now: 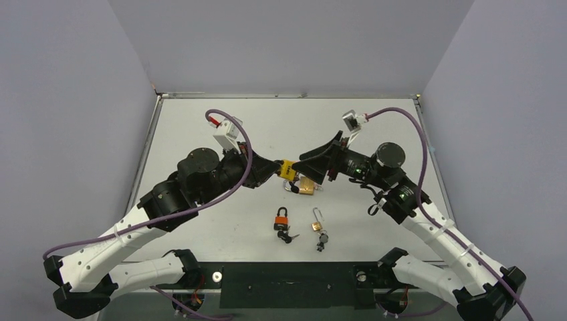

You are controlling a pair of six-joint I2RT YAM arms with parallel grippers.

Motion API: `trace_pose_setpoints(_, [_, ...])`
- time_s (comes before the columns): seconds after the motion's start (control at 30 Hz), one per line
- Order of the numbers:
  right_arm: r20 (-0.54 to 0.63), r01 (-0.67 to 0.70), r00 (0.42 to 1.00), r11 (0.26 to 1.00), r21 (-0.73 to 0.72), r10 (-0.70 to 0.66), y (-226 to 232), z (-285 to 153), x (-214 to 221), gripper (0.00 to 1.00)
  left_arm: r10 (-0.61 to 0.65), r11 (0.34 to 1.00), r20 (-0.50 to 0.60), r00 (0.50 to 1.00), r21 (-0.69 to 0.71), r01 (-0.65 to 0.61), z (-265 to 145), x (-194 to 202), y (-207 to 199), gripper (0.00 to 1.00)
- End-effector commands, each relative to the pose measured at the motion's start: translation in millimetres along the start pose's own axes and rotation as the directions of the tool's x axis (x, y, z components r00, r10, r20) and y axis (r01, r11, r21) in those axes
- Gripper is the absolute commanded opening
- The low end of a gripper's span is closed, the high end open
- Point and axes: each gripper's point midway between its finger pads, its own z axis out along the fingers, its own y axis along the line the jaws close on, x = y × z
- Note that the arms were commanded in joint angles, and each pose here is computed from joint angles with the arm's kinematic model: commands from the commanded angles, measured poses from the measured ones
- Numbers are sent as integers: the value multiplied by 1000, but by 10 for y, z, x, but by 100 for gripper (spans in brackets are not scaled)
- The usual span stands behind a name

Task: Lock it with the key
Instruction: Lock the lock.

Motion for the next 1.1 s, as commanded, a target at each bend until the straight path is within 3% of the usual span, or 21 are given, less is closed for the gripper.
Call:
trace_pose_setpoints(0.0, [186, 97, 981, 975, -198, -60, 472, -287, -440, 66, -18, 994, 96, 995, 109, 7, -172, -360, -296, 0])
trace_pose_setpoints(0.2, [171, 78, 985, 967, -243, -37, 491, -335, -377, 62, -3, 982, 56, 998, 191, -8, -209, -400, -509, 0])
trace_pose_setpoints(0.37, [144, 86, 988, 969, -233, -53, 459, -343, -307, 48, 7, 965, 32, 999, 263, -15, -288, -429, -679, 0])
trace_pose_setpoints(0.83, [144, 100, 987, 962, -255, -65, 504, -449, -238, 46, -8, 947, 8, 1000, 321, 5, -351, -512, -849, 0])
trace_pose_setpoints(1.07, [130, 100, 989, 963, -252, -69, 473, -444, -177, 37, -50, 938, 21, 999, 345, 39, -382, -584, -870, 0])
